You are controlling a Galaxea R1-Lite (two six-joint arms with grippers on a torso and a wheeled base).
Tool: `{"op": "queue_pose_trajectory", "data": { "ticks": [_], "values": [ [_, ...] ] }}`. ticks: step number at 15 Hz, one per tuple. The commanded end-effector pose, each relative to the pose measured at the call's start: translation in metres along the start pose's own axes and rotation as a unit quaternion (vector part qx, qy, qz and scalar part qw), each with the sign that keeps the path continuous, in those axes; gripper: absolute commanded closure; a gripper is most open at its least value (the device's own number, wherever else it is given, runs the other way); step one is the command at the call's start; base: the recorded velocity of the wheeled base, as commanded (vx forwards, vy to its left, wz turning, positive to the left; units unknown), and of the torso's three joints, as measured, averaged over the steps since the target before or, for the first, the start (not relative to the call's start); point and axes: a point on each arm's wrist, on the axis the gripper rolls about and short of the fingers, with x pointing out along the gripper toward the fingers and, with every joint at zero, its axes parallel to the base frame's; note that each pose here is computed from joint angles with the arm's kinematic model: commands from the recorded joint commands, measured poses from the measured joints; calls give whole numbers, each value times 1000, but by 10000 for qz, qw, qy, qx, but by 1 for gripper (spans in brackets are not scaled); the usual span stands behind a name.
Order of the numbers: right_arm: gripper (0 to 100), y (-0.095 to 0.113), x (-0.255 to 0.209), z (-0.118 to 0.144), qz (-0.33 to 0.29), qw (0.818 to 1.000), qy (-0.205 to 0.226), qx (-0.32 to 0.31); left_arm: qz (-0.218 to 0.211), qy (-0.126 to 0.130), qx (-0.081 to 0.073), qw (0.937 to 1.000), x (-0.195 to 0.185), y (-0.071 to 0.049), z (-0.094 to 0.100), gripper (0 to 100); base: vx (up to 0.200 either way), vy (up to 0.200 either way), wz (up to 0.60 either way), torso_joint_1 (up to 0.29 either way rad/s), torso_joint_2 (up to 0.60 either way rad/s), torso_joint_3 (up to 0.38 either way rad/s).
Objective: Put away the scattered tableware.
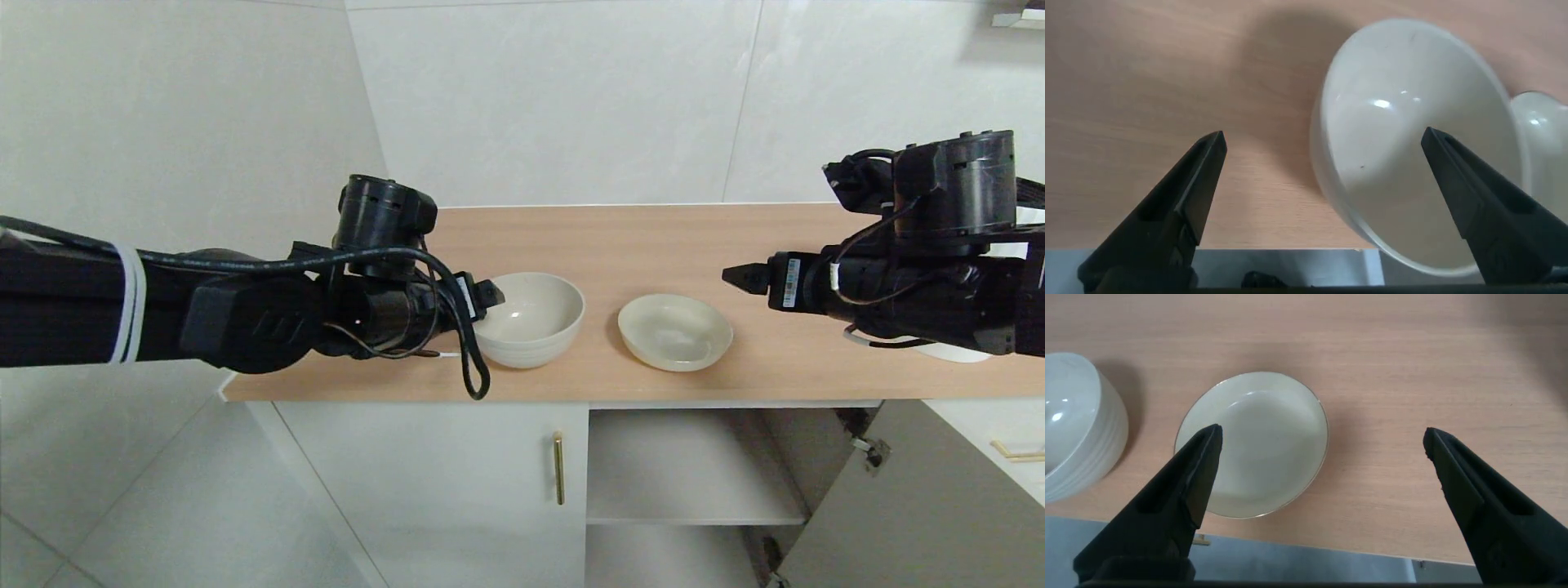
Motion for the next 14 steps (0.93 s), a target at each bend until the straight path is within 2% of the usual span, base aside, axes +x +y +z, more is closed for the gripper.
{"op": "queue_pose_trajectory", "data": {
  "ticks": [1,3,4,9,14],
  "values": [
    [0,0,0,0,4,10000,1,-2,58,81,19,9999,8,1,-5,0,0,0,0,0,0,0],
    [0,0,0,0,2,10000,8,-4,42,56,12,10000,11,1,-5,0,0,0,0,0,0,0],
    [0,0,0,0,10,10000,10,-4,42,56,12,10000,11,1,-5,100,0,0,0,0,0,0],
    [0,1,2,-1,4,10000,32,-10,-88,-128,-52,9999,-6,-2,4,100,0,0,0,0,0,0],
    [0,2,18,-12,-64,9996,273,-88,-460,-634,-179,9968,-67,1,26,100,0,0,0,0,0,0]
  ]
}}
